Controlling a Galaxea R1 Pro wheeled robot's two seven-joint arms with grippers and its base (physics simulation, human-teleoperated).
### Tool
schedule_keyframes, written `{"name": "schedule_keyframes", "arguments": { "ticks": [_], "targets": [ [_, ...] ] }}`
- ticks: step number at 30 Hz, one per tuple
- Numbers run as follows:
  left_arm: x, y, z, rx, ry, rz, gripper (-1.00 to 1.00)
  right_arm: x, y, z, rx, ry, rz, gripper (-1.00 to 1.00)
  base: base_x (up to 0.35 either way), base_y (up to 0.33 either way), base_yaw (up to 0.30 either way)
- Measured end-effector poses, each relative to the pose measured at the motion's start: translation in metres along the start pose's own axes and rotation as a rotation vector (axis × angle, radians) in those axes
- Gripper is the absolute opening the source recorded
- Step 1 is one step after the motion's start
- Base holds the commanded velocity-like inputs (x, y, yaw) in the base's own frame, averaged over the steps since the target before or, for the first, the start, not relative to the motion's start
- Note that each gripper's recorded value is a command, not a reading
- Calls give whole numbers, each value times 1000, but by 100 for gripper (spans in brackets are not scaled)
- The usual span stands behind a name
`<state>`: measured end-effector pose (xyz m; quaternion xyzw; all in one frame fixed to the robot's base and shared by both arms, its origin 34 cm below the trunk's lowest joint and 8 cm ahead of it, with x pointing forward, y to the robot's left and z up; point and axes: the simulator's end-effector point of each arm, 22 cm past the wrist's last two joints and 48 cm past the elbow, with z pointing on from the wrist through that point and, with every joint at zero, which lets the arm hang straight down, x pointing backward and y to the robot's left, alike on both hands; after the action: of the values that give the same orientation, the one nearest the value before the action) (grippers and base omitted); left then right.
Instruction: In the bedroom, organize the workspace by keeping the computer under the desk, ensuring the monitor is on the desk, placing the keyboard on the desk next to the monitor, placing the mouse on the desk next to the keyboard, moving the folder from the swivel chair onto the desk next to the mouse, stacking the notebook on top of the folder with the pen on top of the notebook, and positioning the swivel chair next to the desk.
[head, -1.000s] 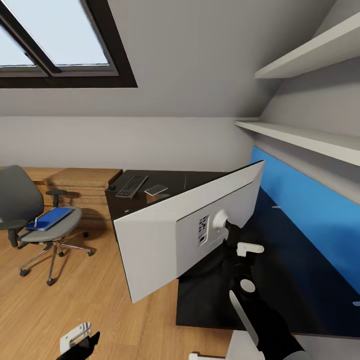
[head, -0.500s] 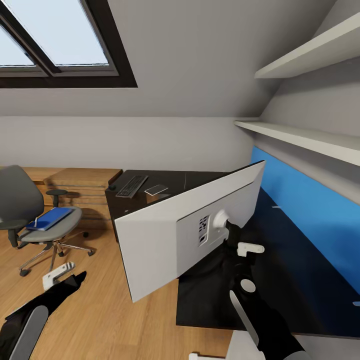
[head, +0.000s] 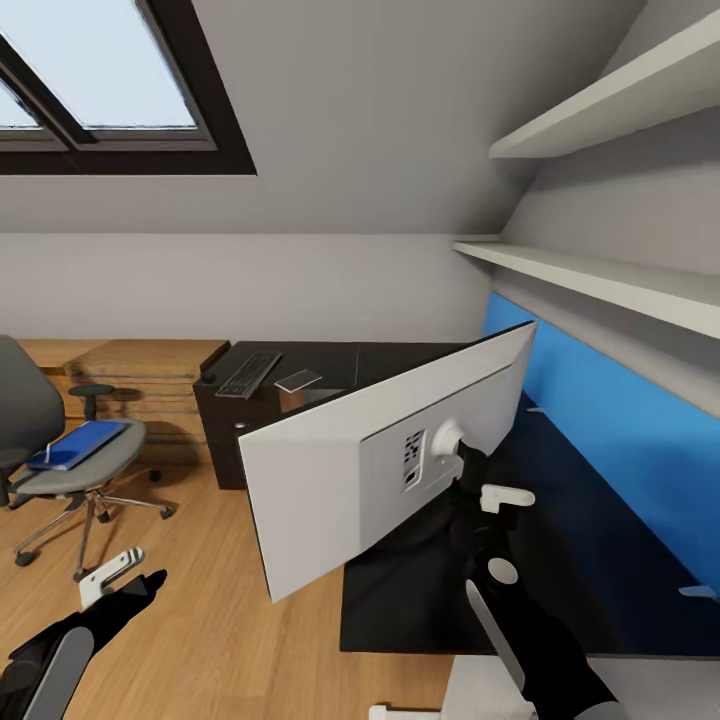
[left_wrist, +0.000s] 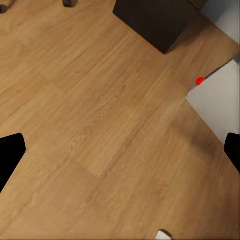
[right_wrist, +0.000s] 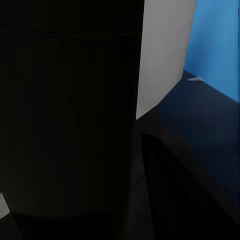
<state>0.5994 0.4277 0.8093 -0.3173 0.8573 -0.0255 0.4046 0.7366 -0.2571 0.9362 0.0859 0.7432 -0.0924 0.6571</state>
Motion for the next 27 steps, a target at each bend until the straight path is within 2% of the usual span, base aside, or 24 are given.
{"name": "schedule_keyframes", "arguments": {
  "ticks": [7,19,27],
  "targets": [
    [1,-1,0,1,1,0,100,0,1,0,-3,0,-1,-100,0,-92,-10],
    [1,0,0,-1,0,0,100,0,3,0,-9,1,4,-100,61,-290,0],
    [1,-1,0,1,0,0,100,0,2,-1,-8,1,4,-100,148,-278,0]
  ]
}}
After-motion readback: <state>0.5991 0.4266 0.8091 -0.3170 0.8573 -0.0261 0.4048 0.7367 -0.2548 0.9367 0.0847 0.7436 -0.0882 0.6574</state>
